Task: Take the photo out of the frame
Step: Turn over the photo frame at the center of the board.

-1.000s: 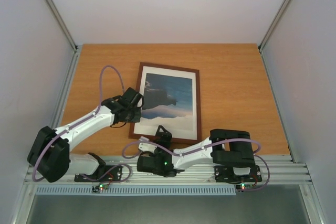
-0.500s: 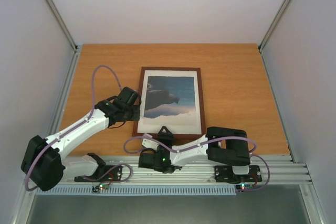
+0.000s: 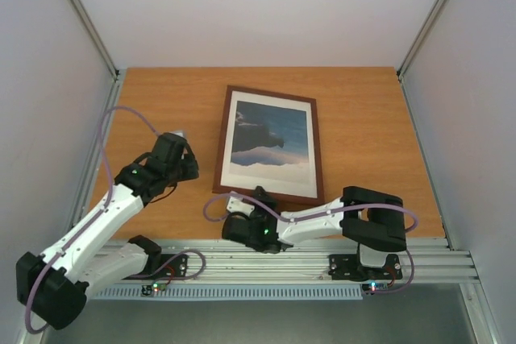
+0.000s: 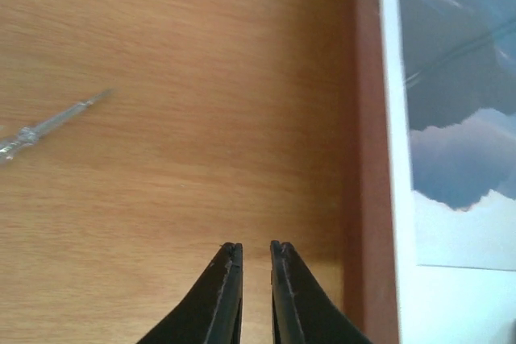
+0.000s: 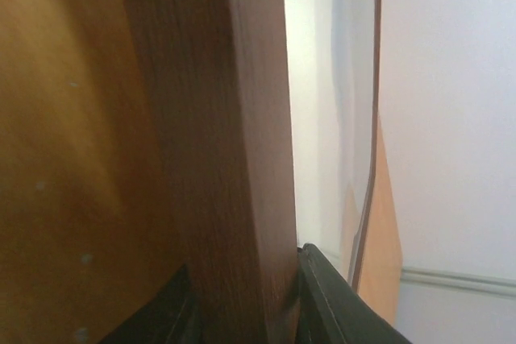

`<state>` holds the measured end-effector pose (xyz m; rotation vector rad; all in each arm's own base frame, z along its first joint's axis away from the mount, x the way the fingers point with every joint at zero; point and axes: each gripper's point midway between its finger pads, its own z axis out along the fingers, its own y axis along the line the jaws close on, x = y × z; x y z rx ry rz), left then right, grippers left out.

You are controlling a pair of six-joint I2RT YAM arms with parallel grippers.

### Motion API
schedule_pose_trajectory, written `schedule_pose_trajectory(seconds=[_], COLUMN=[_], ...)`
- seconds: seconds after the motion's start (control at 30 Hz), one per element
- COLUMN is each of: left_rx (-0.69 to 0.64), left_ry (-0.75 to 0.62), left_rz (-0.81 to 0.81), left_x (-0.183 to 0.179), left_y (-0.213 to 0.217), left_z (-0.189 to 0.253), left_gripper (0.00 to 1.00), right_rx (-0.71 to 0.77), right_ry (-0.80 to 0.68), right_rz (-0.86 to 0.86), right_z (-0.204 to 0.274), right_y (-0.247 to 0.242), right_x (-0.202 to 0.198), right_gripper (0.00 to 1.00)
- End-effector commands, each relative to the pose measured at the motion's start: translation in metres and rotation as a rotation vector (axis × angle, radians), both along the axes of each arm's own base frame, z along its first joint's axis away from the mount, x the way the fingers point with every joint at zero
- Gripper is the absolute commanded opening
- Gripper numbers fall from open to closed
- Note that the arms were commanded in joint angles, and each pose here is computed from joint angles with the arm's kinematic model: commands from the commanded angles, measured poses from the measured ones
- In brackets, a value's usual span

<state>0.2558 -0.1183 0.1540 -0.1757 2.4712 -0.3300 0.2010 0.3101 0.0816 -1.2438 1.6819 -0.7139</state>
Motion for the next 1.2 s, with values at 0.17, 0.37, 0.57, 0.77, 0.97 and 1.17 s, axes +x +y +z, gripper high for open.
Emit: schedule_pose_trajectory(seconds=[0.17, 0.37, 0.57, 0.77, 0.97, 1.17], left_rx=[-0.059, -0.032, 0.052, 0.130, 0.163, 0.182], left_ry=[-0.093, -0.149, -0.246, -0.371, -0.475, -0.465], left_rz=[0.036, 0.043, 0.052, 0.085, 0.155, 0.160], left_x=[0.008, 0.006, 0.003, -0.004, -0.019, -0.022], left_y=[0.020, 0.036, 0.053, 0.073, 0.094, 0.098], left_z=[0.050, 0.084, 0.120, 0.133, 0.141, 0.138], left_gripper=[0.23, 0.34, 0.42, 0.44, 0.52, 0.52], right_rx=[0.254, 0.288, 0.401, 0.505, 0.657, 0.878], right_ry=[-0.022, -0.044, -0.033, -0.014, 0.013, -0.029], right_rz=[-0.006, 0.012, 0.021, 0.015, 0.046, 0.063], right_z=[0.048, 0.071, 0.106, 0.137, 0.179, 0.233], right_y=[0.011, 0.017, 0.030, 0.042, 0.054, 0.063], right_x=[0.063, 0.090, 0.098, 0.100, 0.096, 0.097], right_gripper=[0.20, 0.13, 0.05, 0.01, 0.01, 0.01])
